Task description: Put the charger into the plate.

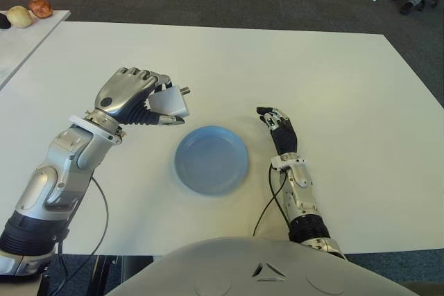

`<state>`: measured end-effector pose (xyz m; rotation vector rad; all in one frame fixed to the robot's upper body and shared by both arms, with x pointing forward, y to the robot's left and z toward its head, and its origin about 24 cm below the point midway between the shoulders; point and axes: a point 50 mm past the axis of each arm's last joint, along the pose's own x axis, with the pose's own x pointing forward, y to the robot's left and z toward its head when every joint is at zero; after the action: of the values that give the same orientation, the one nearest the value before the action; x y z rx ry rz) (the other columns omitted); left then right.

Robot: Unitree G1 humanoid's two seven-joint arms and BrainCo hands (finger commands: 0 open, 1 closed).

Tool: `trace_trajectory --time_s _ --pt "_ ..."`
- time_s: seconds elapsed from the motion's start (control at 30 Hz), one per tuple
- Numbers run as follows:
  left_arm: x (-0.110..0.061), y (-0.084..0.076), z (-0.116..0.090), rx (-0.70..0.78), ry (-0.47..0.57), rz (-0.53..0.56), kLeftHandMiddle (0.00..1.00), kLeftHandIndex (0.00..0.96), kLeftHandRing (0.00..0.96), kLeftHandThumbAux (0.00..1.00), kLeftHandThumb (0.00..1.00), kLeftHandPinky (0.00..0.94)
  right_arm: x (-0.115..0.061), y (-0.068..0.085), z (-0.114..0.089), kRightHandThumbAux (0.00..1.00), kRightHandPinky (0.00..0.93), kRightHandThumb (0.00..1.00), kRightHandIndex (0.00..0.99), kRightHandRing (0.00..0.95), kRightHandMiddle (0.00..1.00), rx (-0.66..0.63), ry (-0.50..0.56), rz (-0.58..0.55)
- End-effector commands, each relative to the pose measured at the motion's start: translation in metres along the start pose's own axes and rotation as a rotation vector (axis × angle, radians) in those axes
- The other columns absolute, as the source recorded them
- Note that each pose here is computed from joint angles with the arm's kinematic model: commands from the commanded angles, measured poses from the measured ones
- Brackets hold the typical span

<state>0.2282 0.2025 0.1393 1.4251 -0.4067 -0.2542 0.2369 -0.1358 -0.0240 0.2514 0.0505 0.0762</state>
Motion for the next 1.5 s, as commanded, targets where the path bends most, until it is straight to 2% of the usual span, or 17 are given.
trace_trajectory --time_s 0.03,0.43,0.73,1.3,1.5 --pt "0.002 -0.008 0.005 -0.018 -0.031 -0.026 0.890 0.443 0.879 0.696 0.753 0.843 -0.020 0.002 -0.034 0.609 0.161 0.000 0.353 0.243 0.336 0.072 0.159 -0.048" --pt "0.008 -0.022 0.021 -0.064 -0.078 -0.052 0.890 0.443 0.876 0.696 0.752 0.835 -0.019 0.004 -0.033 0.620 0.172 0.000 0.343 0.244 0.333 0.079 0.156 -0.057" --pt "0.018 -0.046 0.031 -0.116 -0.079 -0.085 0.890 0.443 0.873 0.697 0.752 0.835 -0.020 0.005 -0.032 0.620 0.200 0.000 0.348 0.262 0.343 0.076 0.145 -0.050" --pt "0.022 -0.074 0.036 -0.186 -0.079 -0.099 0.895 0.442 0.876 0.697 0.752 0.855 -0.020 0.007 -0.032 0.621 0.177 0.000 0.315 0.245 0.325 0.078 0.142 -0.055" --pt "0.021 -0.079 0.036 -0.191 -0.070 -0.103 0.894 0.442 0.875 0.697 0.752 0.844 -0.020 0.008 -0.032 0.620 0.182 0.000 0.318 0.241 0.323 0.077 0.139 -0.059"
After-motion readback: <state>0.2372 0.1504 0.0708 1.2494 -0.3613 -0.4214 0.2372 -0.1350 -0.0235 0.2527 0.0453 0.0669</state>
